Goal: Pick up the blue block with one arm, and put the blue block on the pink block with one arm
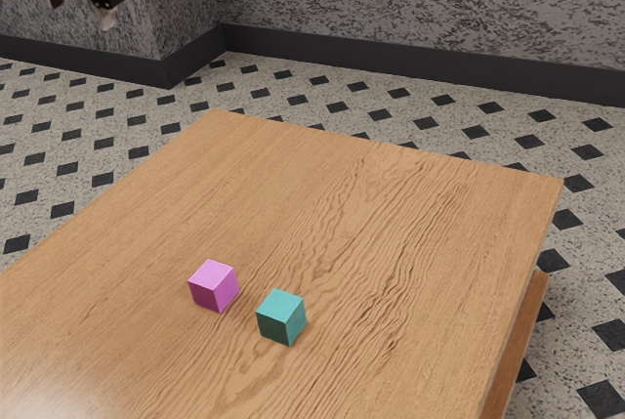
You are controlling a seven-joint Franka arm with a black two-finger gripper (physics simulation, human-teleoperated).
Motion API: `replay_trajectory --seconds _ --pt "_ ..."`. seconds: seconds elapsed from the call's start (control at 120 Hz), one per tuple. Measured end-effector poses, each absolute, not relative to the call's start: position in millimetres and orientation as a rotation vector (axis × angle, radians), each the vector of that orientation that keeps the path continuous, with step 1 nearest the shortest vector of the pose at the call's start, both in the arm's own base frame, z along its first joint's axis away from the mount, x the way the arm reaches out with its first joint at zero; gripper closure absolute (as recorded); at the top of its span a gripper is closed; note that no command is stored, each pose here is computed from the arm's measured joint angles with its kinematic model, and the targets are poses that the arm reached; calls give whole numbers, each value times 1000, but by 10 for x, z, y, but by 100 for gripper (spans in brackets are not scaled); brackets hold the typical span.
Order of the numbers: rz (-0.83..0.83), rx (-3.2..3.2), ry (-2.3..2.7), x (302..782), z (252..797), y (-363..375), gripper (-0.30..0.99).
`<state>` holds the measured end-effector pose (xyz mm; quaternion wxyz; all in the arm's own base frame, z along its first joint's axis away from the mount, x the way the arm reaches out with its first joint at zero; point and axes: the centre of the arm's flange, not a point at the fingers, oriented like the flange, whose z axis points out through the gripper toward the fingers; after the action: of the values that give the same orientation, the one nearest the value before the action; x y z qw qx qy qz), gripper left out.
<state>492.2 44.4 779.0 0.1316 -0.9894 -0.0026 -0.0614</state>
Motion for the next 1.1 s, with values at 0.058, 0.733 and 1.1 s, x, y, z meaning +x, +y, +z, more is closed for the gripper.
replay_trajectory --seconds 0.058,0.733,1.1 --pt "-174 -2877 7 4923 7784 416 0" --pt "229 -3080 82 5327 4724 -224 0" --pt "207 -3113 61 5167 3900 -965 0"
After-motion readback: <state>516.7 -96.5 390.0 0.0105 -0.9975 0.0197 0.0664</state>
